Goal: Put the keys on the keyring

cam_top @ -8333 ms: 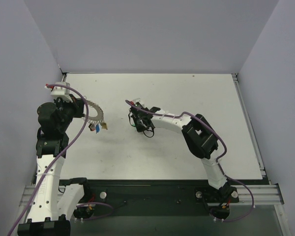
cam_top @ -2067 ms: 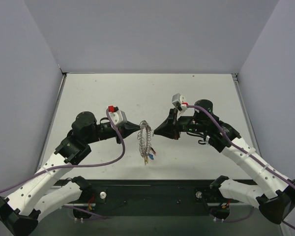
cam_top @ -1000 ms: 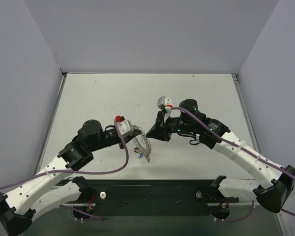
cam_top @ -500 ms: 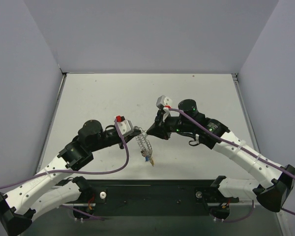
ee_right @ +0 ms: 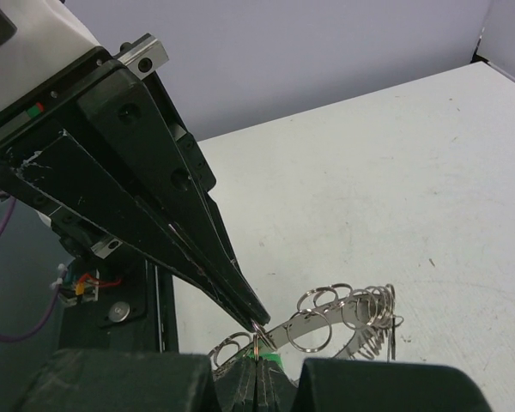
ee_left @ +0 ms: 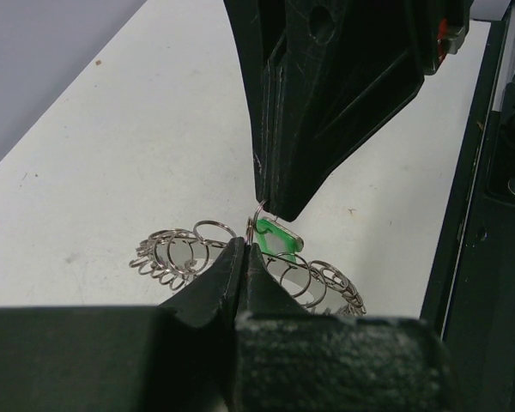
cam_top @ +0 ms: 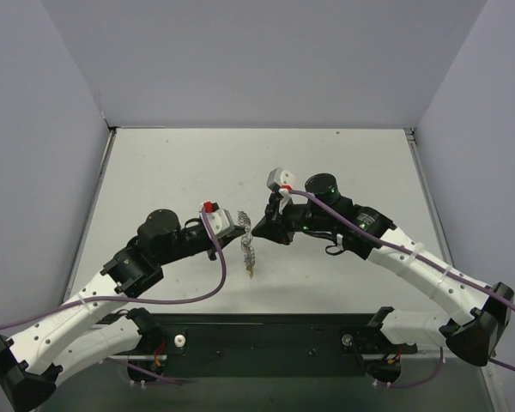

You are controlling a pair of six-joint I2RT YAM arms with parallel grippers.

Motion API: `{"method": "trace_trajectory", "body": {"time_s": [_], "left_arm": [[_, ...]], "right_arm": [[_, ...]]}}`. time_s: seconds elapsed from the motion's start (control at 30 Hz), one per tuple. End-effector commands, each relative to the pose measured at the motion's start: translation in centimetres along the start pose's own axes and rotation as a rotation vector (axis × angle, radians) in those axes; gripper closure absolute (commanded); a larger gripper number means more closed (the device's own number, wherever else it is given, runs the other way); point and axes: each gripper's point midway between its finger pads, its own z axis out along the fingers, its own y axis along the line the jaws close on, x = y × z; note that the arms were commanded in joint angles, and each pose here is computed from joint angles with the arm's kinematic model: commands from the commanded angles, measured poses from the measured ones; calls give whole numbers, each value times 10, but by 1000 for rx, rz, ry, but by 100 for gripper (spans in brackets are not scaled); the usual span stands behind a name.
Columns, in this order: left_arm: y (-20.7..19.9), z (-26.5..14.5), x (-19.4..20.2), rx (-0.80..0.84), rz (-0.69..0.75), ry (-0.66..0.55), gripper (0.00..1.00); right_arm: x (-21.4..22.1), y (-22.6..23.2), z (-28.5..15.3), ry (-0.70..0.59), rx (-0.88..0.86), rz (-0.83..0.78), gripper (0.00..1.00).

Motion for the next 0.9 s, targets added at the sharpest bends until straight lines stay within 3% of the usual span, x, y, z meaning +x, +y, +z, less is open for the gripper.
{"method": "trace_trajectory", "body": {"time_s": [0.0,0.87], "left_arm": [[6,-3,-40,-22,38,-109,100],[0,-3,-39,1,43,-104,100]], "right_arm": [[-26,2,1,-63,-3,-58,100],[-31,-5,5,-76,34,-54,100]]}}
